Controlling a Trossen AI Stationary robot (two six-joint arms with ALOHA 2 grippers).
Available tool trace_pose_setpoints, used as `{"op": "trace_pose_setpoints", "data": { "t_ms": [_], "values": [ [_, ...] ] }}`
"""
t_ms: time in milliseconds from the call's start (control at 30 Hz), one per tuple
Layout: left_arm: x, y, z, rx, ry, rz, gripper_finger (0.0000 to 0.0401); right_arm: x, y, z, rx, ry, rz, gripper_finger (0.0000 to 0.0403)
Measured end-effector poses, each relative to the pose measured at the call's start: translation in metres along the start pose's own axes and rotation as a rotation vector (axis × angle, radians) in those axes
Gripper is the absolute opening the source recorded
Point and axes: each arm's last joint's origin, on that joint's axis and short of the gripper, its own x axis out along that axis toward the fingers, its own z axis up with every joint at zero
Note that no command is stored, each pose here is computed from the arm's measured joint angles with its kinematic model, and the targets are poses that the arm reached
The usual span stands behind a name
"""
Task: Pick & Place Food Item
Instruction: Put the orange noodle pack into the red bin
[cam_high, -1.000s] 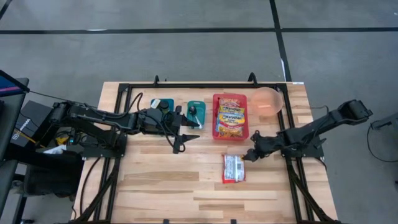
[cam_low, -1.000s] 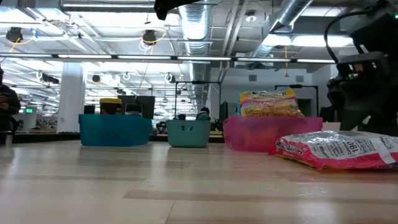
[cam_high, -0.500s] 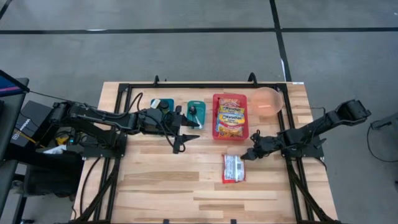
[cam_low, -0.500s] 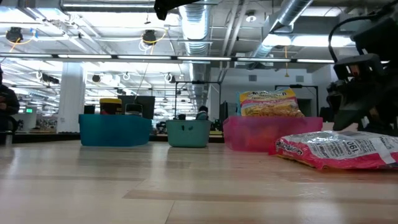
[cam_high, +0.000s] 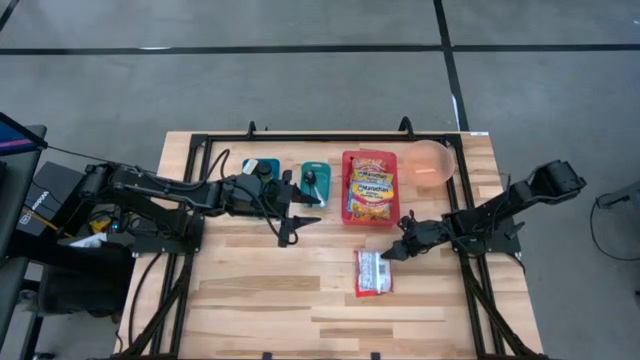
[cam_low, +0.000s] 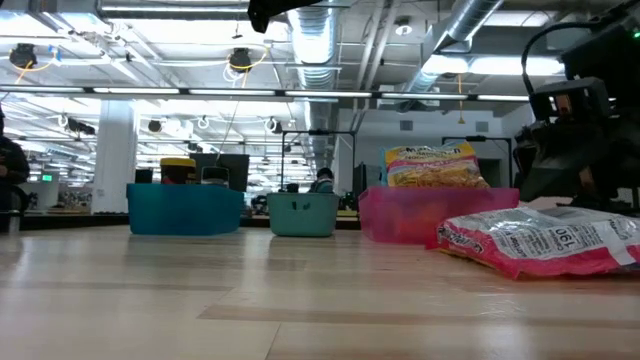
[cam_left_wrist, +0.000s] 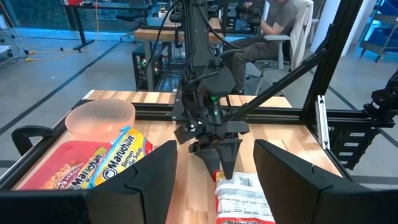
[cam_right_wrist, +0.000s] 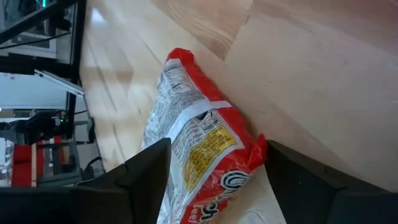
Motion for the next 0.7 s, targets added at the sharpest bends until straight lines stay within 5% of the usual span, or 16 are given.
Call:
{"op": "trace_pose_setpoints", "data": {
  "t_ms": [233, 700],
  "values": [
    [0.0, 0.0, -0.0008, 0.0, 0.001, 0.0, 0.021, 0.0013, -0.002, -0.0005, 0.002, 0.003, -0.017, 0.0224],
    [0.0, 0.0001, -0.0007, 0.0, 0.001, 0.0, 0.021, 0.0013, -0.0023, -0.0007, -0.016, 0.003, -0.017, 0.0084]
  ]
}}
